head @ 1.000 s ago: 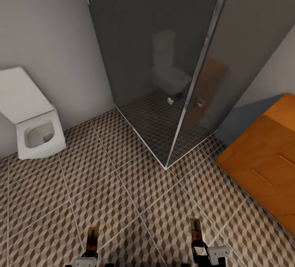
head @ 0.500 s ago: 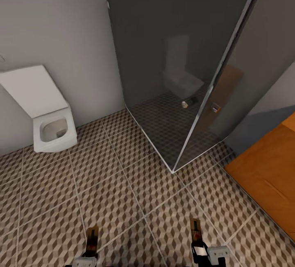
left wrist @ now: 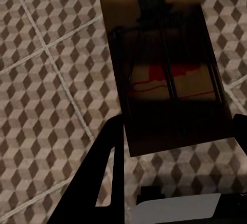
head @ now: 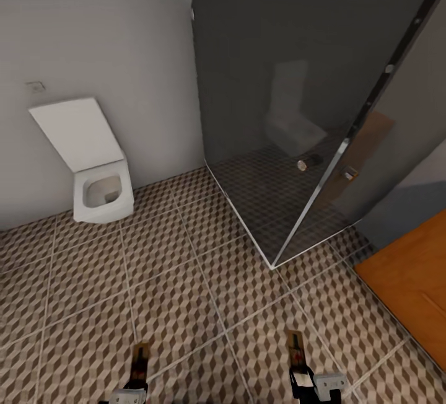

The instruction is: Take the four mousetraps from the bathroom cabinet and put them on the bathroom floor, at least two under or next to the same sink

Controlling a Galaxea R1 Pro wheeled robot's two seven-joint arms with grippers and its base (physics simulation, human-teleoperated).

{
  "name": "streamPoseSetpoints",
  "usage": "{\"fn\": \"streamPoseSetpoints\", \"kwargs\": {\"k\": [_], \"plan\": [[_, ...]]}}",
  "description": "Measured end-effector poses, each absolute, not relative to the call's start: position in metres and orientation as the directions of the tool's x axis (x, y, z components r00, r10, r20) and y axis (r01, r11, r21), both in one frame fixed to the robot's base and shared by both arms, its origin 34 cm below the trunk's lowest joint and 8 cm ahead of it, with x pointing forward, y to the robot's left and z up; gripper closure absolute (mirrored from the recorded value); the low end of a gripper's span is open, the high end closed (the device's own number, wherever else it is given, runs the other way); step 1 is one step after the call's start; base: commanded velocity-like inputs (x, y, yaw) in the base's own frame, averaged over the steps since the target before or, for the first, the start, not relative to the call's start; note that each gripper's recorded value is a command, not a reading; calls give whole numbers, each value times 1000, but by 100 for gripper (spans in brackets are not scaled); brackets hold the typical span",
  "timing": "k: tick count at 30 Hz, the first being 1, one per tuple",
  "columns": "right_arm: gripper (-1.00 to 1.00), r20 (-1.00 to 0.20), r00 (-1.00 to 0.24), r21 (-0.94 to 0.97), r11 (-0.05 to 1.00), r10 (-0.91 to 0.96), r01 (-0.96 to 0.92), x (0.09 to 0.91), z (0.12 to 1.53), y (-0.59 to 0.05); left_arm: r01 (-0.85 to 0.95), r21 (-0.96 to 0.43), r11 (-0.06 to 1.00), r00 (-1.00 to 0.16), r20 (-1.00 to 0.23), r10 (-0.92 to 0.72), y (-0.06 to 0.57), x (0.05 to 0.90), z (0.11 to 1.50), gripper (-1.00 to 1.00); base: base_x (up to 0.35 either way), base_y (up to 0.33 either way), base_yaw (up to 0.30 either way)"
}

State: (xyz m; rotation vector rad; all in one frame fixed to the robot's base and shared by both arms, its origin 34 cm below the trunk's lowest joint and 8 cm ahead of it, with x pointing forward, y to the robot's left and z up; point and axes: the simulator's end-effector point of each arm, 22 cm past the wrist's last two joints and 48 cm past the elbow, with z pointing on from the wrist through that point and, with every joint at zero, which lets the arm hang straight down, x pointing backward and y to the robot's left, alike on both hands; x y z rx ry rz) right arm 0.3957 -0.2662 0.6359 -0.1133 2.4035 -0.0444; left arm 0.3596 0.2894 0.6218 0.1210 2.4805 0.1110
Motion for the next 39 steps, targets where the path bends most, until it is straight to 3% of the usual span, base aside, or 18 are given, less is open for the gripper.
{"fn": "streamPoseSetpoints", "kwargs": {"k": [39], "plan": [[100,-698,-710,-67,996,-94,-66,410,649,-266,54,112,992,-758,-642,114,289,378,634,100,0,0,193]]}}
